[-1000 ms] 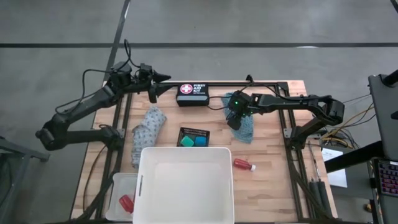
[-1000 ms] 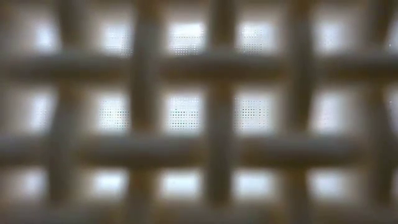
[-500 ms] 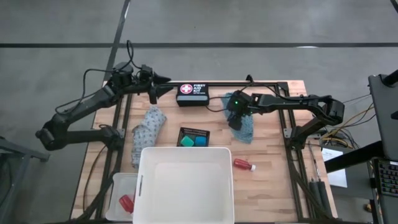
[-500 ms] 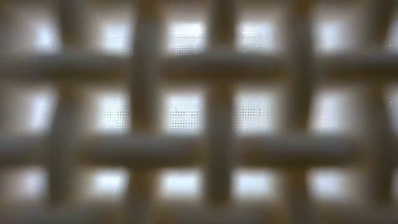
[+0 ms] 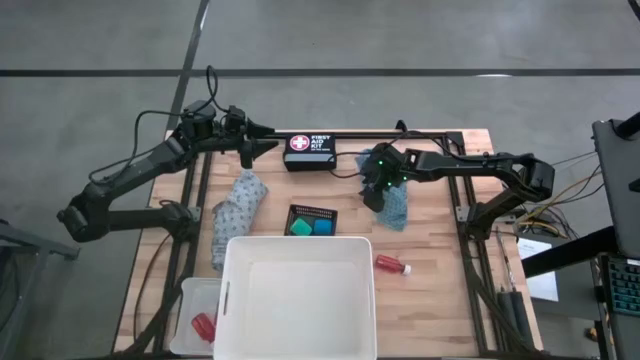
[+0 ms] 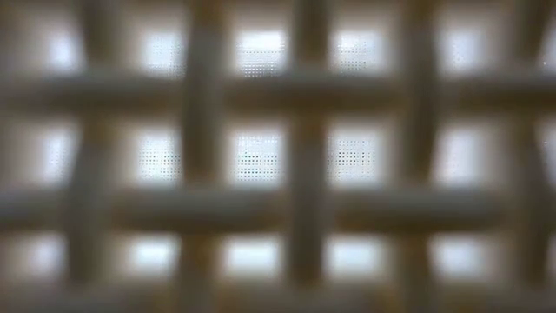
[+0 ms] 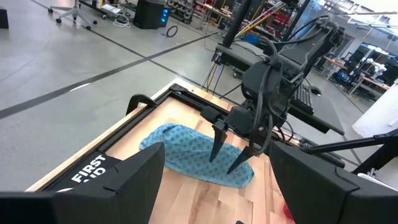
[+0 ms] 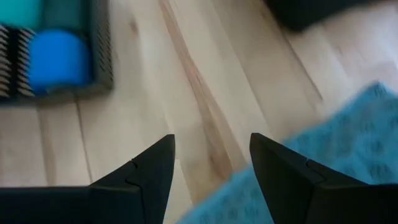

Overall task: Pick & Place Medicine items
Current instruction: Put the red medicine bottle into the white bin

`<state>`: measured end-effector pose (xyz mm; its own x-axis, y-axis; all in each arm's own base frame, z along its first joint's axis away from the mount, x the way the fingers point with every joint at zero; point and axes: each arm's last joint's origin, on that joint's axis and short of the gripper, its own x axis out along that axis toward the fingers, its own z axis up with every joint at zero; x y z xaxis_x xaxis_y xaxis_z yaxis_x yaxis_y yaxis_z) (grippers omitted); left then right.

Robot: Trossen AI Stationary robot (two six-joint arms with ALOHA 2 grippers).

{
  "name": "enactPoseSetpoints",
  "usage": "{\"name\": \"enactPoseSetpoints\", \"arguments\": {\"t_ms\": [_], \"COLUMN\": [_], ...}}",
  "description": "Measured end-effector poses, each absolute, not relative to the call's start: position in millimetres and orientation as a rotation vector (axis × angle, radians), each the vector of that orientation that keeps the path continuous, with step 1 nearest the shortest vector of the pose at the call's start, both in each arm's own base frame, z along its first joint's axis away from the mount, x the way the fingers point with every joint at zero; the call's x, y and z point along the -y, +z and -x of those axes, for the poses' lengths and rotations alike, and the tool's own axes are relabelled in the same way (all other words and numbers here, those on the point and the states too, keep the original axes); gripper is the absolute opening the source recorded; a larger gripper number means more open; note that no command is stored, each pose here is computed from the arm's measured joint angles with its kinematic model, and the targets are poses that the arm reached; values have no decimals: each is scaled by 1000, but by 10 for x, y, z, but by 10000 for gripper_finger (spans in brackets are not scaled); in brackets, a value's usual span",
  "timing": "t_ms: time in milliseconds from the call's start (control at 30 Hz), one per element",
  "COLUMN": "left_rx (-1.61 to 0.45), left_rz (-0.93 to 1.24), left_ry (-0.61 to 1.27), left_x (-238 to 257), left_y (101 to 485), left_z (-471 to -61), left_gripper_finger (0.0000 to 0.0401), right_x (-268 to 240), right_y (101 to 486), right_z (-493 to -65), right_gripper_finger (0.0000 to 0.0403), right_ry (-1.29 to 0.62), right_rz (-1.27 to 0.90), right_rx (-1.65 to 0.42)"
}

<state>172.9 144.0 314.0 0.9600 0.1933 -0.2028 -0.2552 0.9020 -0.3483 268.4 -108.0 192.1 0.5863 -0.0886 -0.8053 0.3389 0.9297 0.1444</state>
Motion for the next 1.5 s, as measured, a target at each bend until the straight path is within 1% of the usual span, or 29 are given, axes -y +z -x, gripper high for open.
{"name": "enactPoseSetpoints", "arguments": {"t_ms": [133,233,400,500,633,767,833,933,1000,1100,1200,1333,1500], "left_rx": [-165,-165,-165,-165,-165,-165,-165,-165,-165,-165,-165,-165,-165], "left_rz": [381,381,381,381,381,381,381,381,381,381,381,381,381], "left_ry": [233,233,233,233,233,233,233,233,233,233,233,233,233], "left_x": [-1440,-1439,-1439,-1439,-1439,-1439,-1439,-1439,-1439,-1439,-1439,-1439,-1439], "left_y": [3140,3140,3140,3140,3140,3140,3140,3140,3140,3140,3140,3140,3140], "left_z": [-1729,-1730,-1730,-1730,-1730,-1730,-1730,-1730,-1730,-1730,-1730,-1730,-1730], "left_gripper_finger": [296,296,296,296,296,296,296,296,296,296,296,296,296], "right_x": [1064,1021,973,958,948,859,743,486,321,89,-135,-383,-506], "right_y": [1960,1975,1999,2078,2415,2949,3204,3451,3509,3551,3591,3622,3666], "right_z": [-2769,-2777,-2807,-2842,-2803,-2656,-2586,-2534,-2520,-2539,-2613,-2724,-2888], "right_gripper_finger": [203,203,203,203,203,203,203,203,203,203,203,203,203], "right_ry": [-232,-222,-119,-87,-87,-94,-60,44,68,7,-41,-48,-8], "right_rz": [-284,-307,-260,-254,-174,-79,-52,19,91,185,220,149,32], "right_rx": [-831,-826,-801,-725,-530,-339,-252,-183,-190,-225,-263,-382,-593]}}
